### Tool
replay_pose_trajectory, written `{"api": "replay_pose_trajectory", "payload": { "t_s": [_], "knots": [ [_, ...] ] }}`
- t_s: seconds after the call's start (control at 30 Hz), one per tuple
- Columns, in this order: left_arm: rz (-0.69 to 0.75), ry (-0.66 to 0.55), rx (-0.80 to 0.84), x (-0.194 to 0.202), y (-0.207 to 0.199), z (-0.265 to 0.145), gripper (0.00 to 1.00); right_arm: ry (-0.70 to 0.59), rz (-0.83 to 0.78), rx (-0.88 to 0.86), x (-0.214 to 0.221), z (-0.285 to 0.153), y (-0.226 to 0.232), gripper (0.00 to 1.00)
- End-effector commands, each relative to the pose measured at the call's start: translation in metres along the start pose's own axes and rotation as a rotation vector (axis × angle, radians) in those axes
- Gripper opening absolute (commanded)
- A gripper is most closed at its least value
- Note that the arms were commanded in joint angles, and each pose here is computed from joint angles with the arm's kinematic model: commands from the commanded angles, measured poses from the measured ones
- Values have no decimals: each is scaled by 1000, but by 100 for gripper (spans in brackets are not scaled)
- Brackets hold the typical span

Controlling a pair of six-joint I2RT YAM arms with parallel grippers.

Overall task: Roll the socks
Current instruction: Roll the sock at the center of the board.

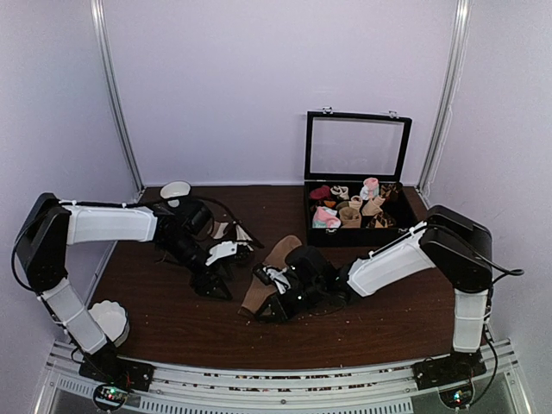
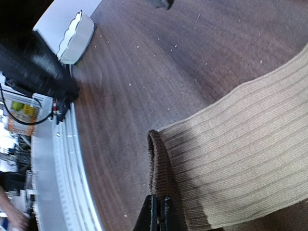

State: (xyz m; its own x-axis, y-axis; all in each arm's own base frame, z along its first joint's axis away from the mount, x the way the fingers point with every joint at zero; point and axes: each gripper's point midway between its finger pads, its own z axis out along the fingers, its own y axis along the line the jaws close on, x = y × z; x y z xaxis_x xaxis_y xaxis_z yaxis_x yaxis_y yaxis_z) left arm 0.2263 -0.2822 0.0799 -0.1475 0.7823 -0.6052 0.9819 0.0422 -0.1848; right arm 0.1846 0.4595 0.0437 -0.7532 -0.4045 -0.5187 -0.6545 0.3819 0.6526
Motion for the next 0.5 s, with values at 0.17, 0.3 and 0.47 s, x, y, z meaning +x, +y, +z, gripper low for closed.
{"api": "replay_pose_trajectory", "payload": {
  "t_s": [0.17, 0.3, 0.47],
  "knots": [
    [55, -123, 45, -30, -30, 24, 68, 38, 175, -86, 18, -21, 5, 0],
    [55, -115, 84, -34, -37, 38, 64, 48, 203, -81, 21, -26, 0, 0],
    [74, -96, 79, -28, -44, 51, 56, 68, 208, -98, 18, -21, 1, 0]
  ]
}}
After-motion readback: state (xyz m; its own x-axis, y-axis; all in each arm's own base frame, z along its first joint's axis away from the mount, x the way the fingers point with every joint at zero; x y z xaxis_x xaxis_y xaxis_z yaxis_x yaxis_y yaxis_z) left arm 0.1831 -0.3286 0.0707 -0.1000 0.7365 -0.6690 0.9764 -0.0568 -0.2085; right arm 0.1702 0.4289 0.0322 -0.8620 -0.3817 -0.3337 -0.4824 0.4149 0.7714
